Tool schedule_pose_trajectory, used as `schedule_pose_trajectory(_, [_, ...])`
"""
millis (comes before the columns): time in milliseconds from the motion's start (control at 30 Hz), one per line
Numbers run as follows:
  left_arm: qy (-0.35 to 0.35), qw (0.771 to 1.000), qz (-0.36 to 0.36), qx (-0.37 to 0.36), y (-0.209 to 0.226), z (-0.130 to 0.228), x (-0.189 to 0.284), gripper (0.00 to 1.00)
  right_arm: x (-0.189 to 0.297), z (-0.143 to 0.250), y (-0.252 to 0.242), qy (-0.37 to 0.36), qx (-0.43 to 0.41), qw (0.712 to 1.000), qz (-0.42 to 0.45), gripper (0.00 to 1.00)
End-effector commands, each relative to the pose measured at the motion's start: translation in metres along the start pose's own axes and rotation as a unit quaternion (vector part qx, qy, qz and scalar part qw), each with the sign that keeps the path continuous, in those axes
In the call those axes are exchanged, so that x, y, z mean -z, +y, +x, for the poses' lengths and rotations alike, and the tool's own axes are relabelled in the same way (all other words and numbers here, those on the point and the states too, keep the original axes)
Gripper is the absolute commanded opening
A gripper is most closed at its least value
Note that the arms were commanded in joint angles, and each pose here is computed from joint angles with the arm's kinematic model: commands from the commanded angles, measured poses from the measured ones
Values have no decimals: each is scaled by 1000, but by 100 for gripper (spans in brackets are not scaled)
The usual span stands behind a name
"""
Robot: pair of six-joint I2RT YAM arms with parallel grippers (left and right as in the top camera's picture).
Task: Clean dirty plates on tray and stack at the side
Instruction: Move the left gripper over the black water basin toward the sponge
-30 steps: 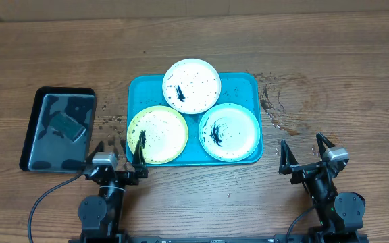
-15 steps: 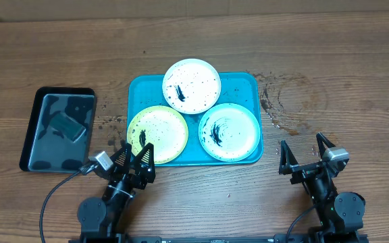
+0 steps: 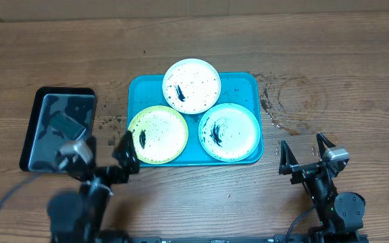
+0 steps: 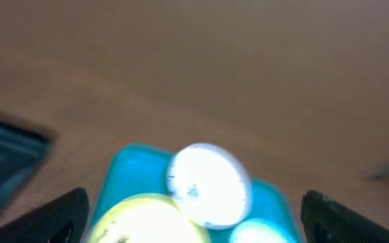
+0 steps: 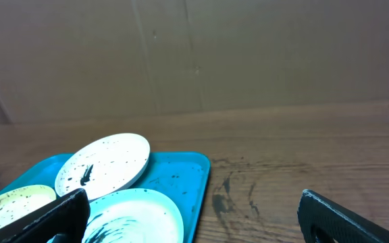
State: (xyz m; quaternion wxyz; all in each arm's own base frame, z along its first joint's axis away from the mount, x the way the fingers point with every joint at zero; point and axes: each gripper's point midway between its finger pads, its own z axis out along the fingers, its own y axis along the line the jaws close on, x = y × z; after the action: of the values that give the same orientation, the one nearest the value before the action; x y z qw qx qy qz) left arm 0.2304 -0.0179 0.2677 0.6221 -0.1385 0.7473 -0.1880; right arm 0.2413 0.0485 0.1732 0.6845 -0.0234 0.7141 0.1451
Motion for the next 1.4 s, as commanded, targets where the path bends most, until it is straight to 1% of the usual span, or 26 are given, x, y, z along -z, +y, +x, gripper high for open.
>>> schedule_pose_trajectory(0, [114, 985, -128, -33, 33, 4, -31, 100, 0, 1, -2, -4, 4, 1000, 6, 100])
schedule_pose_trajectory(100, [209, 963, -169, -30, 44, 20, -48, 100, 0, 1, -3, -4, 4, 1000, 6, 100])
schedule_pose_trajectory(133, [260, 946, -190, -27, 48, 26, -59, 100, 0, 1, -3, -4, 4, 1000, 6, 100])
schedule_pose_trajectory(167, [282, 938, -201, -27, 51, 28, -66, 100, 0, 1, -2, -4, 4, 1000, 6, 100])
schedule_pose_trajectory(233, [303, 927, -218, -30, 55, 23, -79, 100, 0, 1, -3, -4, 4, 1000, 6, 100])
schedule_pose_trajectory(300, [309, 921, -235, -28, 60, 12, -90, 100, 0, 1, -3, -4, 4, 1000, 6, 100])
schedule_pose_trajectory(367, [309, 919, -245, -17, 65, -3, -101, 100, 0, 1, -2, -4, 4, 1000, 6, 100])
schedule_pose_trajectory(433, [307, 918, -251, -11, 69, -11, -108, 100, 0, 1, -2, -4, 4, 1000, 6, 100])
schedule_pose_trajectory(633, [370, 887, -277, 4, 88, 23, -112, 100, 0, 1, -2, -4, 4, 1000, 6, 100])
schedule_pose_trajectory(733, [362, 881, -296, 67, 98, 23, -112, 100, 0, 1, -3, -4, 4, 1000, 6, 100])
schedule_pose_trajectory(833, [339, 879, -312, 122, 118, 5, -108, 100, 0, 1, -3, -4, 4, 1000, 6, 100])
schedule_pose_trajectory(967, [296, 857, -380, 184, 169, -19, -90, 100, 0, 1, -3, -4, 4, 1000, 6, 100])
schedule_pose_trajectory(1033, [279, 840, -410, 219, 196, -22, -82, 100, 0, 1, -2, -4, 4, 1000, 6, 100])
schedule_pose_trajectory(1133, [275, 813, -441, 262, 224, -14, -76, 100, 0, 1, -2, -4, 4, 1000, 6, 100])
schedule_pose_trajectory(1200, [302, 795, -450, 273, 234, 4, -77, 100, 0, 1, -2, -4, 4, 1000, 6, 100])
schedule_pose_trajectory(1233, [316, 791, -445, 276, 235, 11, -80, 100, 0, 1, -3, -4, 4, 1000, 6, 100])
schedule_pose_trajectory(1300, [349, 799, -416, 257, 234, 24, -92, 100, 0, 1, -3, -4, 4, 1000, 6, 100])
schedule_pose_trajectory(1367, [369, 799, -400, 258, 231, 31, -98, 100, 0, 1, -3, -4, 4, 1000, 6, 100])
